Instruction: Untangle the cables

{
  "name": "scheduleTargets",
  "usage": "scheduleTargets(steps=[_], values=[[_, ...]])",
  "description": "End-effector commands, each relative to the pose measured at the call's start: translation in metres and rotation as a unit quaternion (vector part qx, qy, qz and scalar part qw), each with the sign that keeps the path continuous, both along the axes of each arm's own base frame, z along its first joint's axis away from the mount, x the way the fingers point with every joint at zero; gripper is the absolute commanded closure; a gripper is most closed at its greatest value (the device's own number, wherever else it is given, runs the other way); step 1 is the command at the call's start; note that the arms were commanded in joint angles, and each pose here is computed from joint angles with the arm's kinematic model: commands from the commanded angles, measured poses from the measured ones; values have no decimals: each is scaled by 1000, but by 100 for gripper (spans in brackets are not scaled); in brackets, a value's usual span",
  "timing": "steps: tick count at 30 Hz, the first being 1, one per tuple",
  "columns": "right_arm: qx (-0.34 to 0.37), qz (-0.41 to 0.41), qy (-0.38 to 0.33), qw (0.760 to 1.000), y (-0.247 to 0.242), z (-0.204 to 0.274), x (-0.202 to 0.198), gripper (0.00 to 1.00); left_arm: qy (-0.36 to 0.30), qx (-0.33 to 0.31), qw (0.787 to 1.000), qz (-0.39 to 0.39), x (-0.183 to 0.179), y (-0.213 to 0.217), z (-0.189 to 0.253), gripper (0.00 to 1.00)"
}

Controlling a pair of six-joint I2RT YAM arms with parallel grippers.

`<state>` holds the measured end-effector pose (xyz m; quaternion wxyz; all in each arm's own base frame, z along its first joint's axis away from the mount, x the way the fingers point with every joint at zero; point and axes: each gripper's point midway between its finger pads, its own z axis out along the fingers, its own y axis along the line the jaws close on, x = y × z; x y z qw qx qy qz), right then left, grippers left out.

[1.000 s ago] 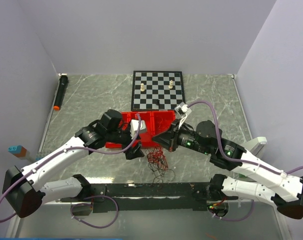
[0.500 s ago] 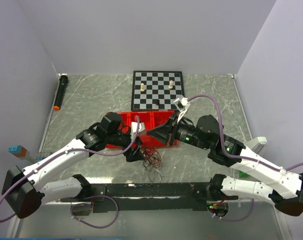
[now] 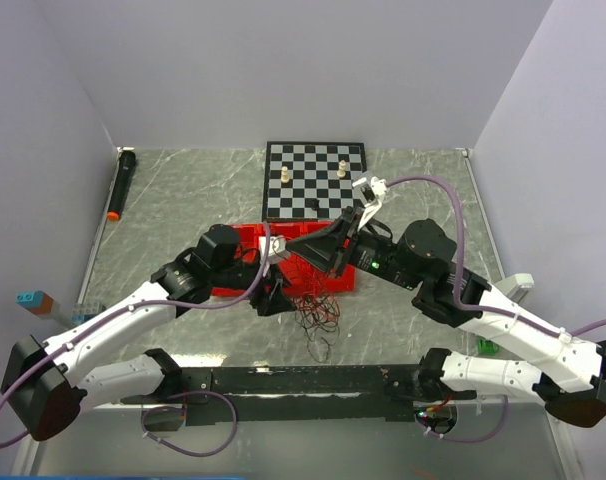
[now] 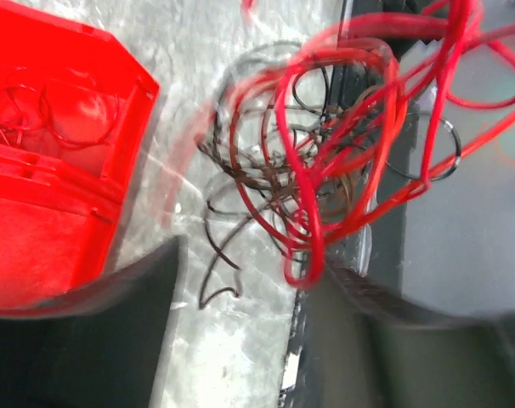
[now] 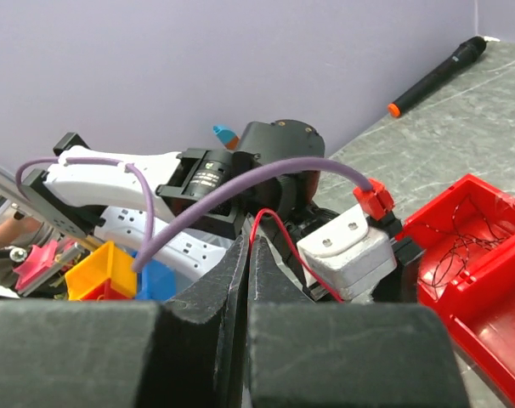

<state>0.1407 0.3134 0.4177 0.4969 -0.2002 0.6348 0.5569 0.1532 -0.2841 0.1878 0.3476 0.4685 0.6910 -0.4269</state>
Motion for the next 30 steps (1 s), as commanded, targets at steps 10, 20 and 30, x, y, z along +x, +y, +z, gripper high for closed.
scheduleTargets(steps=[10, 20, 30], values=[[83, 2, -29, 996, 2, 52, -1, 100, 64, -113, 992, 4, -11, -11, 67, 37], [85, -57, -73, 992, -23, 79, 9, 100, 34, -93, 995, -7, -17, -1, 56, 89], [32, -213, -93, 972, -85, 79, 47, 100, -79, 25, 995, 53, 12, 34, 4, 99]])
